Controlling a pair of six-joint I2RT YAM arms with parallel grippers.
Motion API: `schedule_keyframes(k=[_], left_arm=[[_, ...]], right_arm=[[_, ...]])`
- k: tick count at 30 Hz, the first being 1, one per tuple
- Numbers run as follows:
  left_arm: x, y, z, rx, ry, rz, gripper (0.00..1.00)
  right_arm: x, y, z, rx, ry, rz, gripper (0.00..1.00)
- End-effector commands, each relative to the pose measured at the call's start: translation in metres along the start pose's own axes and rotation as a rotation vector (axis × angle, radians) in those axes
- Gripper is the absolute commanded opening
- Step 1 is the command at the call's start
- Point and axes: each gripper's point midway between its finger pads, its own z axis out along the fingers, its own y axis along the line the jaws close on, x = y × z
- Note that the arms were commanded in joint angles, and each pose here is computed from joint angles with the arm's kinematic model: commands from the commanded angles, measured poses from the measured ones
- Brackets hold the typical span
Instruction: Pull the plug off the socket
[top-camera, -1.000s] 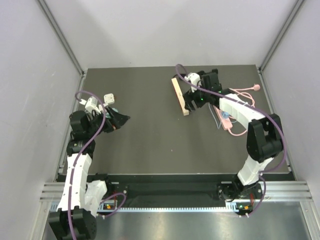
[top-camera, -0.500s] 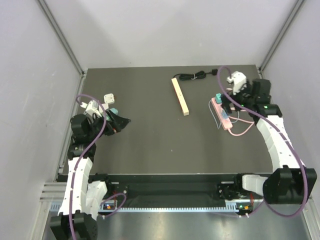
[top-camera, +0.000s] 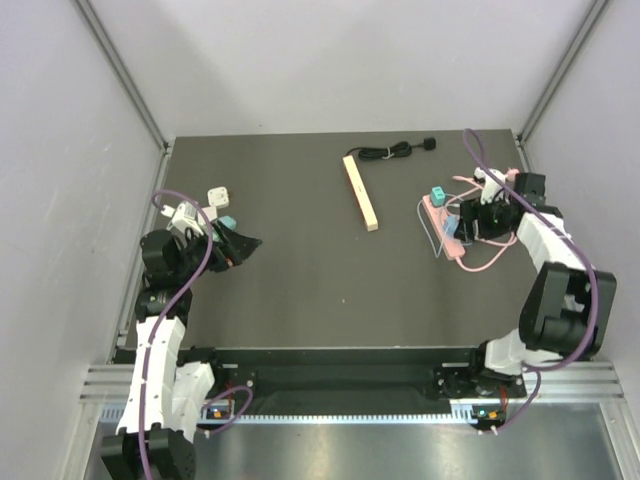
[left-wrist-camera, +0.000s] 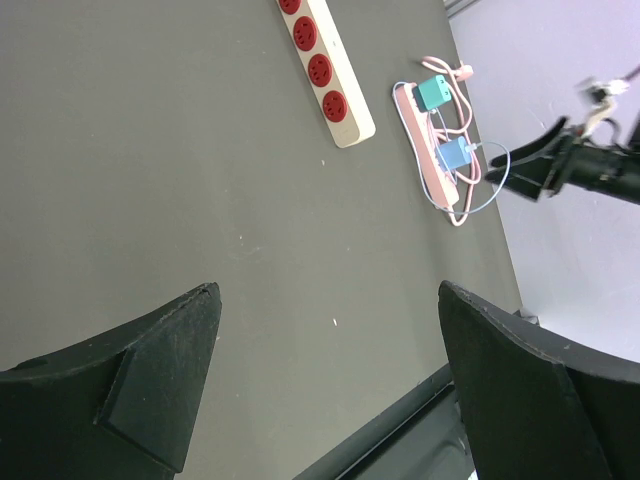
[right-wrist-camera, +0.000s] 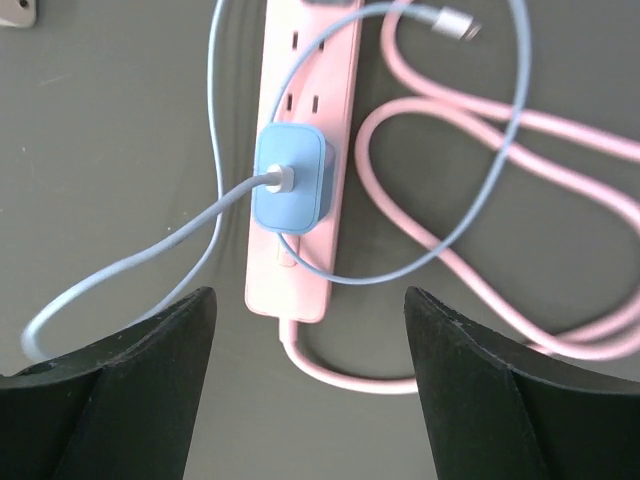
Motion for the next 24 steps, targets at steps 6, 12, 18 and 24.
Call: schedule_keyframes(k=[6, 12, 18, 24], left_arm=[[-0.005, -0.008, -0.001, 0.041, -0.025, 0.040, 0.94], [-0.006, -0.009, 0.000, 0.044, -0.021, 0.037, 0.94], [-0.005, -0.007, 0.001, 0.041, -0.019, 0.033, 0.94], [-0.005, -0.008, 0.001, 0.041, -0.019, 0.034, 0.94]], right_arm=[[-0.010, 0.001, 0.034, -0.062, 0.010, 0.060, 0.75], [-0.021, -0.004, 0.046, -0.011, -0.005, 0.058, 0.73], [-0.033, -0.007, 0.057, 0.035, -0.027, 0.051, 0.60], [-0.037, -0.003, 0.067, 0.093, -0.024, -0.003, 0.55]])
